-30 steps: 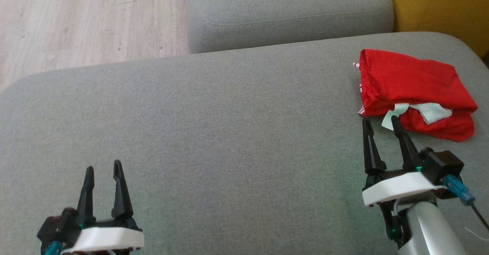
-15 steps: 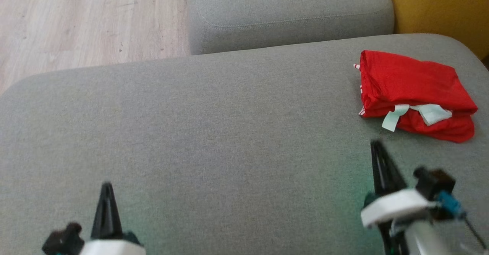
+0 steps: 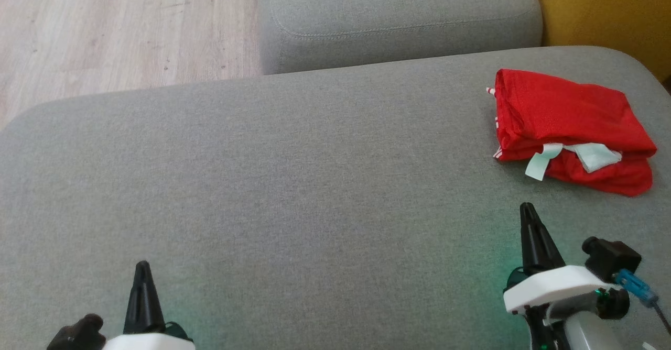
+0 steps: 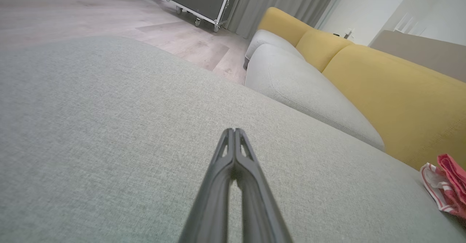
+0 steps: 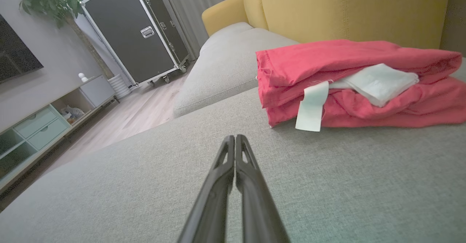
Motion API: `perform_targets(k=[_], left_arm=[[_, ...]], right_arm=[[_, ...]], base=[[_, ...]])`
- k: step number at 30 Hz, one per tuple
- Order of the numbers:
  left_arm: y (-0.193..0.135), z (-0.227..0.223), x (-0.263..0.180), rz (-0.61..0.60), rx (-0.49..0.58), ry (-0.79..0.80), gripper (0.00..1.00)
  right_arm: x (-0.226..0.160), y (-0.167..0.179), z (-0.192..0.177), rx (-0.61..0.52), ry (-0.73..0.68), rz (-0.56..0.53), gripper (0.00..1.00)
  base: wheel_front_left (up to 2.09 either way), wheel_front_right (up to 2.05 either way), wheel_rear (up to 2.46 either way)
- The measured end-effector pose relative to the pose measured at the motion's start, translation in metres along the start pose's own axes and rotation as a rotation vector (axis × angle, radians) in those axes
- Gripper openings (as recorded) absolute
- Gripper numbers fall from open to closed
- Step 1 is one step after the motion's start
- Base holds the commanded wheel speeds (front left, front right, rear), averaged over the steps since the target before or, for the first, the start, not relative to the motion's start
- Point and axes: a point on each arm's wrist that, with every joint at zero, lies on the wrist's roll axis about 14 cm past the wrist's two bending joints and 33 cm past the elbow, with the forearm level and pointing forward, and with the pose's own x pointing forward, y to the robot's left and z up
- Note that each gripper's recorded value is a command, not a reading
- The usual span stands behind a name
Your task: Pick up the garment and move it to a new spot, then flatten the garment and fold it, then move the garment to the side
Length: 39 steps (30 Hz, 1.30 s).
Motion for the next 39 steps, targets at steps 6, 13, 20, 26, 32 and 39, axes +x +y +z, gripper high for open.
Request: perform_targets(k=[6,13,20,26,32,39], left_arm=[[0.001,0.001,0.001,0.01,-0.057,0.003,0.0],[0.001,0.003,0.003,0.018,-0.125,0.001,0.0],[0.003,0.003,0.003,0.03,-0.193,0.007,0.0],[0.002,0.007,0.006,0.031,-0.263,0.005,0.0],[0.002,0.009,0.008,0.032,-0.321,0.002,0.0],[0.003,0.008,0.008,0.037,-0.39,0.012,0.0]], right_arm=[[0.001,-0.003,0.002,0.064,0.0,-0.016,0.0],[0.002,-0.007,0.004,0.142,-0.006,-0.036,0.0],[0.003,-0.01,0.006,0.22,-0.008,-0.05,0.0],[0.003,-0.012,0.007,0.297,-0.004,-0.062,0.0],[0.004,-0.016,0.009,0.363,-0.012,-0.074,0.0],[0.005,-0.017,0.011,0.439,-0.014,-0.082,0.0]], base=[[0.0,0.0,0.0],[0.0,0.0,0.0],[0.0,0.0,0.0],[0.0,0.0,0.0],[0.0,0.0,0.0],[0.0,0.0,0.0]])
